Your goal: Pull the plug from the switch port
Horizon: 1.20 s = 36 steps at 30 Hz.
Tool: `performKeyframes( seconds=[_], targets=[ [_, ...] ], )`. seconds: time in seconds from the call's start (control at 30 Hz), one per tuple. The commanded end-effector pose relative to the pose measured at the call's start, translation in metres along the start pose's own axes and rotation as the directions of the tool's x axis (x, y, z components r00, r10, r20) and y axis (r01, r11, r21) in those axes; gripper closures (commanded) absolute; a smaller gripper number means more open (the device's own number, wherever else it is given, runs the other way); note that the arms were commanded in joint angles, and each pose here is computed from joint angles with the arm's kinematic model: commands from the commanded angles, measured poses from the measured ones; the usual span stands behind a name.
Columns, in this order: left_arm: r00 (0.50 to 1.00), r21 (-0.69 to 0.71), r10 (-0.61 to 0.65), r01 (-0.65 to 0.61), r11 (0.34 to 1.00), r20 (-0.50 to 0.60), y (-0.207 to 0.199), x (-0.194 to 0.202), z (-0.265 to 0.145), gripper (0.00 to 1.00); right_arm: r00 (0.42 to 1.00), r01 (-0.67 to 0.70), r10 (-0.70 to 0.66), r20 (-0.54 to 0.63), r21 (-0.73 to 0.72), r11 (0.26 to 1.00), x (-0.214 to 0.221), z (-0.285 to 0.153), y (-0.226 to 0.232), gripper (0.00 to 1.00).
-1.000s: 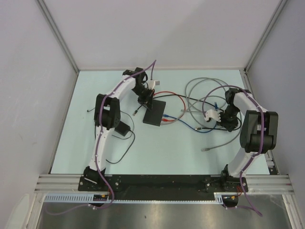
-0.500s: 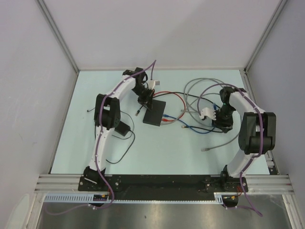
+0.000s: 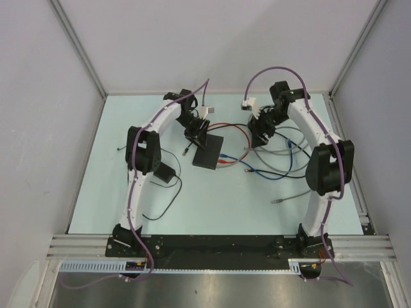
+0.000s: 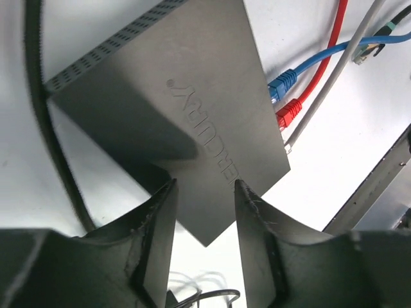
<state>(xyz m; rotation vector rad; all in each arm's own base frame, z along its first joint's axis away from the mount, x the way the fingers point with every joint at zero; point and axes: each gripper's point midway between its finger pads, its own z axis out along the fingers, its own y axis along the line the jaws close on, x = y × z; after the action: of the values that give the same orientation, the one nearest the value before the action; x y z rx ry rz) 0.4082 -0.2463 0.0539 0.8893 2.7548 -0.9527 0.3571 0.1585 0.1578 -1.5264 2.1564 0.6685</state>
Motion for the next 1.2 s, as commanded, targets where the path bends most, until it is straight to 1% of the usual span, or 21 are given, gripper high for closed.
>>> performKeyframes(
  seconds=[0.0, 0.07, 0.1, 0.2, 0.3, 0.37, 0.4, 0.47, 0.5, 0.67, 0.7, 0.73, 0.77, 0.87, 0.97, 1.03, 1.17],
  targets=[
    [0.99, -0.038, 0.054, -0.05, 0.998, 0.129, -0.005, -0.025, -0.048, 0.51, 0.901, -0.343, 0.356, 0.248, -0.096, 0.935, -0.066, 0.029, -0.03, 0.0],
    [0.985, -0.051, 0.055, -0.048, 0.998, 0.161, -0.006, -0.03, -0.061, 0.48, 0.87, -0.379, 0.404, 0.284, -0.141, 0.915, -0.082, 0.037, -0.035, 0.0],
    [0.982, -0.064, 0.057, -0.046, 0.997, 0.181, -0.004, -0.033, -0.066, 0.45, 0.842, -0.42, 0.458, 0.285, -0.187, 0.888, -0.085, 0.05, -0.04, 0.0],
    [0.967, -0.064, 0.021, -0.005, 0.998, 0.253, -0.004, -0.042, -0.083, 0.41, 0.83, -0.425, 0.489, 0.268, -0.263, 0.866, -0.092, 0.068, -0.033, 0.05],
    [0.959, -0.052, -0.019, 0.035, 0.998, 0.284, -0.002, -0.043, -0.088, 0.4, 0.808, -0.479, 0.55, 0.211, -0.308, 0.822, -0.077, 0.095, -0.031, 0.1],
    [0.96, -0.021, -0.066, 0.075, 0.997, 0.274, -0.002, -0.04, -0.081, 0.42, 0.792, -0.518, 0.586, 0.168, -0.324, 0.792, -0.065, 0.113, -0.033, 0.15],
    [0.961, -0.006, -0.09, 0.095, 0.995, 0.263, 0.002, -0.038, -0.074, 0.44, 0.787, -0.526, 0.596, 0.16, -0.329, 0.784, -0.062, 0.117, -0.035, 0.16],
    [0.959, 0.007, -0.131, 0.134, 0.991, 0.252, 0.006, -0.035, -0.064, 0.46, 0.776, -0.546, 0.616, 0.137, -0.343, 0.765, -0.055, 0.13, -0.039, 0.21],
    [0.959, 0.007, -0.137, 0.139, 0.99, 0.247, 0.007, -0.034, -0.06, 0.5, 0.774, -0.55, 0.619, 0.133, -0.345, 0.761, -0.053, 0.135, -0.041, 0.23],
    [0.968, -0.005, -0.111, 0.115, 0.993, 0.226, 0.01, -0.032, -0.05, 0.6, 0.785, -0.546, 0.612, 0.092, -0.362, 0.755, -0.042, 0.155, -0.042, 0.33],
    [0.969, 0.002, -0.102, 0.105, 0.994, 0.226, 0.009, -0.032, -0.05, 0.69, 0.781, -0.553, 0.619, 0.082, -0.369, 0.747, -0.039, 0.157, -0.041, 0.34],
    [0.97, 0.009, -0.101, 0.101, 0.995, 0.223, 0.008, -0.032, -0.049, 0.74, 0.777, -0.559, 0.625, 0.073, -0.376, 0.739, -0.037, 0.16, -0.04, 0.35],
    [0.971, 0.031, -0.096, 0.091, 0.995, 0.218, 0.005, -0.031, -0.048, 0.84, 0.773, -0.56, 0.631, 0.068, -0.393, 0.729, -0.036, 0.161, -0.038, 0.37],
    [0.977, 0.082, -0.096, 0.081, 0.993, 0.188, -0.001, -0.023, -0.04, 1.0, 0.761, -0.574, 0.648, 0.035, -0.429, 0.697, -0.028, 0.169, -0.029, 0.42],
    [0.983, 0.12, -0.109, 0.092, 0.989, 0.147, -0.007, -0.013, -0.027, 1.0, 0.758, -0.58, 0.653, 0.002, -0.458, 0.674, -0.025, 0.178, -0.02, 0.46],
    [0.987, 0.137, -0.109, 0.093, 0.986, 0.121, -0.012, -0.008, -0.019, 1.0, 0.757, -0.582, 0.653, -0.014, -0.468, 0.665, -0.023, 0.185, -0.015, 0.45],
    [0.989, 0.148, -0.13, 0.119, 0.982, 0.065, -0.016, 0.005, -0.002, 1.0, 0.76, -0.58, 0.65, -0.024, -0.476, 0.661, -0.023, 0.192, -0.012, 0.46]
  ],
)
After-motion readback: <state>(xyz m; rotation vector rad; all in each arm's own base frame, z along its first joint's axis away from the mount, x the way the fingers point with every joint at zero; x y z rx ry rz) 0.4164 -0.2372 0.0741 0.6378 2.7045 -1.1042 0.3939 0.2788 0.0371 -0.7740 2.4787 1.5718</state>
